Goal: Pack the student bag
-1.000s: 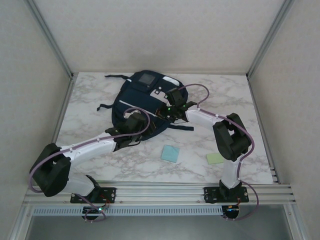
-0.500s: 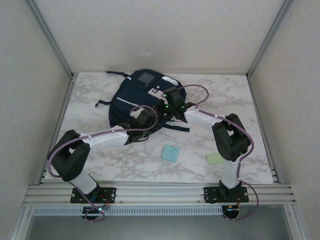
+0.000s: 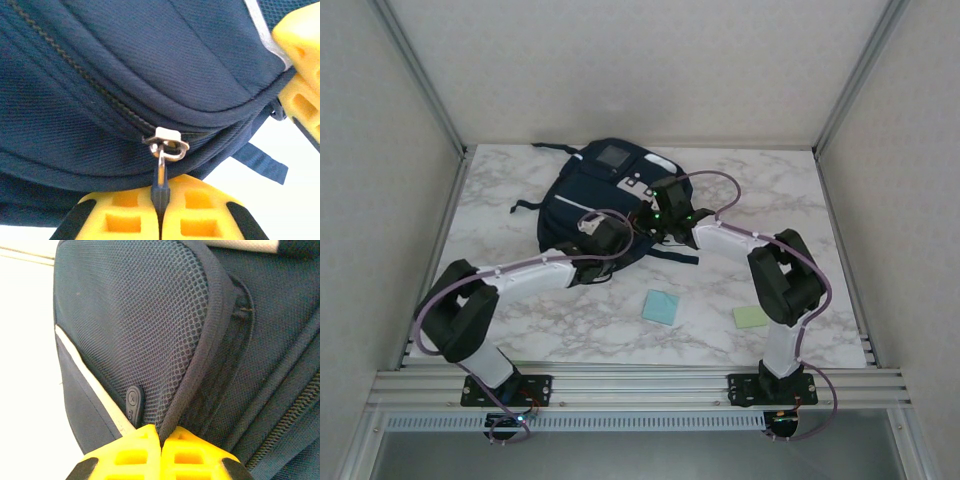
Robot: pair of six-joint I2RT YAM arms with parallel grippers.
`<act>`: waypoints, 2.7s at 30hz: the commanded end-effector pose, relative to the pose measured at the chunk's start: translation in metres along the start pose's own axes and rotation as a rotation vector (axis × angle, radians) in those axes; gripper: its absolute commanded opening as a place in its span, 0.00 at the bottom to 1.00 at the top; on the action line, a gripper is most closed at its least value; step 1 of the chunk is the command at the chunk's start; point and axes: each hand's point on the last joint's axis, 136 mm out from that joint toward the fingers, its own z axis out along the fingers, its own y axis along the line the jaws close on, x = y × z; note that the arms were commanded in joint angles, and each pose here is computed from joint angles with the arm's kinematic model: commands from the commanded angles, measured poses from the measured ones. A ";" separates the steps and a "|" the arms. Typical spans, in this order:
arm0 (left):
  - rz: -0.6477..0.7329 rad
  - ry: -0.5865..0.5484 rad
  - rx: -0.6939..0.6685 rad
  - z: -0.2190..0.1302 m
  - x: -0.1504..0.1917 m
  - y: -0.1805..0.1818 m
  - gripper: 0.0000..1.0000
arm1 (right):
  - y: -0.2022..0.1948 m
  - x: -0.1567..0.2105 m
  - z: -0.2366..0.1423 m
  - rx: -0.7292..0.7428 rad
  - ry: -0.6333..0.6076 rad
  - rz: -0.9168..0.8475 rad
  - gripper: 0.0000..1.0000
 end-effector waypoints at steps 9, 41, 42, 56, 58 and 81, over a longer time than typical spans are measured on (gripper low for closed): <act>0.231 0.214 -0.169 -0.048 -0.008 0.093 0.00 | -0.027 -0.045 -0.051 0.133 -0.090 -0.203 0.00; 0.646 0.544 0.416 -0.017 0.068 -0.145 0.00 | -0.070 -0.069 -0.128 0.263 -0.161 -0.059 0.57; 0.647 0.549 0.424 -0.016 0.070 -0.148 0.00 | -0.072 -0.063 -0.126 0.244 -0.150 -0.031 0.57; 0.671 0.557 0.377 -0.025 0.074 -0.129 0.00 | -0.064 -0.024 -0.063 -0.092 -0.031 0.191 0.46; 0.671 0.559 0.368 -0.025 0.075 -0.126 0.00 | -0.063 -0.020 -0.058 -0.098 -0.028 0.195 0.41; 0.516 0.453 -0.269 -0.063 -0.025 0.086 0.00 | -0.098 -0.086 -0.093 0.144 -0.209 0.049 0.00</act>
